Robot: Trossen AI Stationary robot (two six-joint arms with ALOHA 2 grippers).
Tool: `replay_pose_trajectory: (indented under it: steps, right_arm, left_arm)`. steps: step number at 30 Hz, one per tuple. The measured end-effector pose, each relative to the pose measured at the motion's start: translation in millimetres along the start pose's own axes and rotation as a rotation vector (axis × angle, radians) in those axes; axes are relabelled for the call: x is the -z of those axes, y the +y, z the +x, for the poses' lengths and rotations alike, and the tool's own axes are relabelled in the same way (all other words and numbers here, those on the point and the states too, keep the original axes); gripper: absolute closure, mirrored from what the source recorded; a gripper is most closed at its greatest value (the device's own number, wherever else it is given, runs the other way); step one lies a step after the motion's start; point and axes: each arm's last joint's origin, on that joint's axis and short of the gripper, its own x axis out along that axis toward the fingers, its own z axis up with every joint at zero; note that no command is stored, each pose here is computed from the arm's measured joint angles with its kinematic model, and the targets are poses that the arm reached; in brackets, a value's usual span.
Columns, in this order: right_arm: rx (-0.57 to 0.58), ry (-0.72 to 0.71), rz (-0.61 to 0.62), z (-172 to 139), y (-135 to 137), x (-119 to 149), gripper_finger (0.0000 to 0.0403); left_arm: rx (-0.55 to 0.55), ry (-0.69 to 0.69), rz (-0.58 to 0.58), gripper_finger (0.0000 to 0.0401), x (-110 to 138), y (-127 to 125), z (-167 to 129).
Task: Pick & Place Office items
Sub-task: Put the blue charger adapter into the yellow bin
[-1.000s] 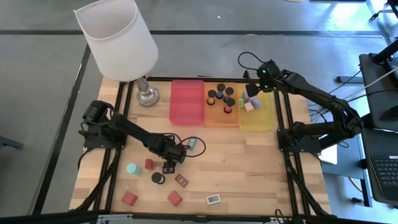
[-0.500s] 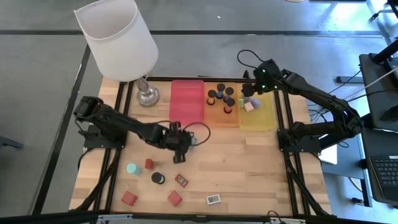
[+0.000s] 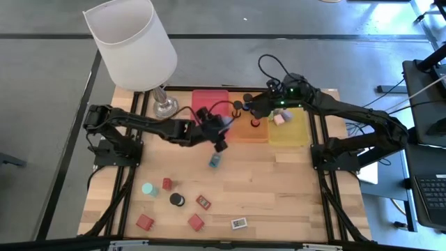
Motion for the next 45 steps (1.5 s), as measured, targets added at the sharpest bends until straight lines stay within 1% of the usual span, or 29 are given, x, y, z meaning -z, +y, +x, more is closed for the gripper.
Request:
replay_pose_trajectory:
  steps: [3,5,9,11,13,15,18,22,24,27,30,33,39,43,45]
  right_arm:
    - [-0.030,-0.011,-0.016,6,5,1,0.0101]
    - [-0.043,-0.003,-0.002,12,6,3,0.0093]
    - [-0.074,0.009,0.015,27,9,8,0.0066]
    - [-0.071,0.026,0.029,35,8,11,0.0051]
    - [-0.061,0.025,0.045,43,5,13,0.0039]
    - [-0.028,0.029,0.052,50,0,16,0.0030]
    - [-0.003,0.034,0.064,60,-5,19,0.0024]
    - [-0.031,0.030,0.089,73,-9,21,0.0026]
    - [-0.062,0.015,0.090,78,-8,21,0.0032]
    - [-0.077,0.017,0.085,83,-8,23,0.0045]
    - [-0.072,0.026,0.087,84,-9,24,0.0066]
    - [-0.073,0.020,0.086,84,-9,23,0.0093]
    - [-0.074,0.021,0.085,84,-9,24,0.0157]
    - [-0.099,0.042,0.085,84,-8,24,0.0210]
    - [-0.102,0.047,0.085,84,-8,24,0.0239]
  left_arm:
    - [-0.037,-0.059,-0.020,0.0197,-8,8,6]
    - [-0.052,-0.083,-0.040,0.0197,-12,14,10]
    - [-0.075,-0.118,-0.076,0.0197,-17,21,21]
    - [-0.071,-0.147,-0.101,0.0197,-20,22,25]
    - [-0.073,-0.153,-0.095,0.0197,-20,22,28]
    - [-0.066,-0.174,-0.085,0.0197,-21,20,30]
    - [-0.045,-0.188,-0.061,0.0197,-22,19,30]
    - [-0.055,-0.191,-0.031,0.0197,-23,21,31]
    - [-0.033,-0.210,-0.006,0.0197,-25,21,32]
    - [0.019,-0.230,0.059,0.0197,-27,20,31]
    - [0.012,-0.219,0.098,0.0197,-26,19,31]
    - [-0.002,-0.204,0.110,0.0197,-24,20,32]
    - [-0.024,-0.192,0.137,0.0197,-24,22,33]
    - [-0.051,-0.186,0.175,0.0196,-23,23,33]
    - [-0.050,-0.187,0.191,0.0182,-23,23,33]
